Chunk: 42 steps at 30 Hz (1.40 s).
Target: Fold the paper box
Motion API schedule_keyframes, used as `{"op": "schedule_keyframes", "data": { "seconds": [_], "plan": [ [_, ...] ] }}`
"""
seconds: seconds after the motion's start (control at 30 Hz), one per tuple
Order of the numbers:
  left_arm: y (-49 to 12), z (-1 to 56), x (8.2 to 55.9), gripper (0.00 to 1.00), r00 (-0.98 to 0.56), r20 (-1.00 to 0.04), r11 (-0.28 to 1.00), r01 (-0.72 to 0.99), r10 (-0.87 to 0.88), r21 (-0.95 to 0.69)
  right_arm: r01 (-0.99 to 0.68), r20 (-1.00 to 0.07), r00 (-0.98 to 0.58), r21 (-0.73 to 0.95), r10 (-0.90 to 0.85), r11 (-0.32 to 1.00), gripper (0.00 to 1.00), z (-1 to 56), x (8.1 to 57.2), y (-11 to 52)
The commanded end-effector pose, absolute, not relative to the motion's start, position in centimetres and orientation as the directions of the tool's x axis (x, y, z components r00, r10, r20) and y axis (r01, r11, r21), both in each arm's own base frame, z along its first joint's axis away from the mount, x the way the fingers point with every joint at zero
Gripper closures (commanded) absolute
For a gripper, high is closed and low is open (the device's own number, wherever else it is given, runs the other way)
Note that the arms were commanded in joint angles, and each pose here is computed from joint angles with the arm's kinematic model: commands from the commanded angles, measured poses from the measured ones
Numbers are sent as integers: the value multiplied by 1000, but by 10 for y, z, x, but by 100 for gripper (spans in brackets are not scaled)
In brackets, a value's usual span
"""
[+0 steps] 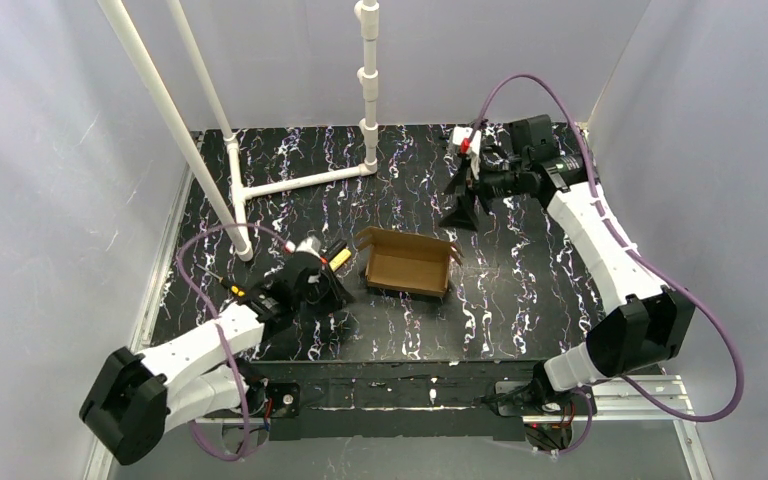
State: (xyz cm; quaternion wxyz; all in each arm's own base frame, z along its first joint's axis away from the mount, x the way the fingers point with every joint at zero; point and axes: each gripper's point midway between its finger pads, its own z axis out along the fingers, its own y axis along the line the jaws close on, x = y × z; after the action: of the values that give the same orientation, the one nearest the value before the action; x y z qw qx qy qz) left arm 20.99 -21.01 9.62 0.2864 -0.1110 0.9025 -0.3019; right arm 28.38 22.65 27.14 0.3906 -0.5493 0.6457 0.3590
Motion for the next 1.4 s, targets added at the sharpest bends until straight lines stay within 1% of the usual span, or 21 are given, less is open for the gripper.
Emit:
{"op": "schedule_keyframes", "data": {
  "seconds": [0.0, 0.03, 0.07, 0.1, 0.13, 0.17, 0.23, 0.3, 0.43, 0.53, 0.7, 0.8, 0.9, 0.97, 1.03, 1.13, 1.23, 1.33, 1.37],
  "plan": [
    [-235, 65, 188, 92, -855, -229, 692, -191, -466, -696, -928, -893, -227, 77, -390, 364, 18, 269, 341, 231],
    [-239, 63, 191, 92, -854, -220, 695, -206, -471, -688, -898, -886, -254, 67, -388, 435, 27, 260, 361, 230],
    [-244, 61, 195, 93, -857, -209, 700, -219, -471, -679, -877, -874, -273, 53, -403, 478, 39, 248, 377, 231],
    [-250, 62, 199, 93, -859, -197, 700, -229, -472, -677, -862, -855, -298, 50, -425, 504, 49, 233, 389, 235],
    [-257, 62, 204, 95, -861, -185, 700, -241, -473, -672, -851, -832, -323, 48, -450, 523, 57, 218, 399, 238],
    [-262, 61, 210, 99, -861, -168, 701, -262, -481, -663, -843, -807, -356, 59, -472, 535, 62, 197, 409, 242],
    [-271, 49, 216, 100, -859, -115, 707, -327, -499, -627, -834, -766, -378, 37, -521, 550, 67, 168, 422, 248],
    [-272, 38, 217, 100, -845, -61, 709, -405, -532, -577, -842, -733, -396, 50, -552, 537, 70, 141, 425, 256],
    [-268, 19, 215, 100, -802, -2, 699, -519, -597, -491, -871, -672, -431, 135, -602, 473, 74, 94, 403, 278],
    [-262, 14, 213, 100, -784, 5, 700, -557, -620, -447, -914, -641, -387, 169, -663, 370, 75, 71, 368, 300],
    [-249, 11, 220, 100, -764, -15, 693, -577, -645, -431, -933, -619, -355, 279, -701, 226, 77, 55, 314, 316],
    [-239, 9, 230, 100, -770, -35, 711, -568, -637, -415, -935, -601, -334, 311, -726, 173, 79, 50, 287, 315],
    [-240, 13, 243, 100, -803, -65, 748, -518, -592, -414, -938, -594, -311, 317, -742, 139, 80, 49, 265, 316],
    [-244, 17, 249, 100, -828, -81, 774, -478, -554, -414, -939, -588, -316, 304, -745, 158, 80, 49, 259, 317],
    [-249, 21, 254, 100, -846, -91, 792, -447, -526, -416, -934, -581, -345, 286, -737, 212, 80, 47, 262, 316],
    [-250, 23, 254, 100, -859, -95, 803, -424, -503, -420, -926, -557, -376, 210, -741, 313, 79, 45, 285, 307],
    [-243, 25, 247, 100, -862, -110, 810, -412, -495, -418, -900, -561, -428, 197, -708, 388, 77, 52, 309, 296],
    [-230, 29, 237, 100, -862, -141, 822, -398, -487, -408, -881, -577, -451, 167, -681, 442, 74, 65, 332, 282],
    [-225, 32, 234, 100, -860, -153, 825, -394, -486, -406, -876, -582, -455, 159, -673, 455, 71, 71, 337, 277]
  ]
}}
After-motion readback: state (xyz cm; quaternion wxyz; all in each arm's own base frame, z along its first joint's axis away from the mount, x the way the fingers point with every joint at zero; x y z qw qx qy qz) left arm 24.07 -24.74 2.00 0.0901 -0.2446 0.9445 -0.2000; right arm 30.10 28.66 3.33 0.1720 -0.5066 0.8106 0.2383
